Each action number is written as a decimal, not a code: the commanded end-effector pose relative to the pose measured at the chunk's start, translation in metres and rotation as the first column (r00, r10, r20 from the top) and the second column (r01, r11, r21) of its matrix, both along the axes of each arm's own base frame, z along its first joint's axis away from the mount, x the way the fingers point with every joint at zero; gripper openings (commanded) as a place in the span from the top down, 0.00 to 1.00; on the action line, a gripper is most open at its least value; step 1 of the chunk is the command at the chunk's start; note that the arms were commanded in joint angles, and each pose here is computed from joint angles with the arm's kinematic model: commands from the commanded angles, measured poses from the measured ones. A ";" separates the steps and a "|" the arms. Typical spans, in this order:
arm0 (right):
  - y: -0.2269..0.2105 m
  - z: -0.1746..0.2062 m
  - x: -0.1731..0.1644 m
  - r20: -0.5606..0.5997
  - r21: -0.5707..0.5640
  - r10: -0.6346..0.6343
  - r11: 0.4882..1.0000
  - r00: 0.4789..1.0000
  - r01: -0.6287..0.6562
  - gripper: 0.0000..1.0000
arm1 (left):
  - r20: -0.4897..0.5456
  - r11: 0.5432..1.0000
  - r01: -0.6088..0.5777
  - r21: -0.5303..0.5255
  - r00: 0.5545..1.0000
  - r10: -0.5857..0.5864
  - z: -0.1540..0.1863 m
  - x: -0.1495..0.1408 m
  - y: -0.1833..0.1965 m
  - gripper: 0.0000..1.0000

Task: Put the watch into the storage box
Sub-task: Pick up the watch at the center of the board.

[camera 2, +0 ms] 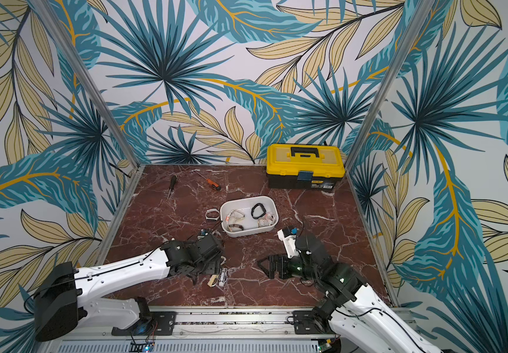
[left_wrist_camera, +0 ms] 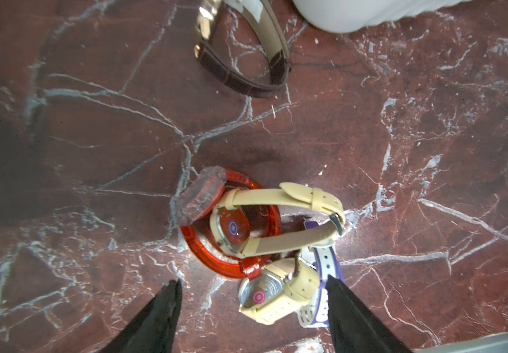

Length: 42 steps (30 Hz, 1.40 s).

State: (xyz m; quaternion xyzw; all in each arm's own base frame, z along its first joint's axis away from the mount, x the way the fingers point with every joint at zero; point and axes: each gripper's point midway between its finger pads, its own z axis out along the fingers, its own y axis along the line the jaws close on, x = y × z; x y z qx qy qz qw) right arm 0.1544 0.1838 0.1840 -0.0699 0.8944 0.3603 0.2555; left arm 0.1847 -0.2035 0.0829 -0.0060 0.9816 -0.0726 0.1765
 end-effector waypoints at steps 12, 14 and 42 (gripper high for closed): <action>0.001 -0.017 0.004 -0.034 -0.035 -0.010 0.999 0.999 0.009 0.00 | -0.031 0.995 0.019 -0.099 0.999 -0.022 0.005 -0.008 -0.004 0.34; 0.001 -0.018 0.004 -0.038 -0.039 -0.009 0.999 0.999 0.008 0.00 | -0.066 0.988 0.045 -0.146 0.996 -0.055 0.001 -0.016 -0.013 0.35; 0.000 -0.031 0.004 -0.062 -0.057 -0.027 0.998 0.998 0.024 0.00 | -0.085 0.966 0.156 -0.206 0.981 -0.176 -0.023 -0.051 -0.033 0.46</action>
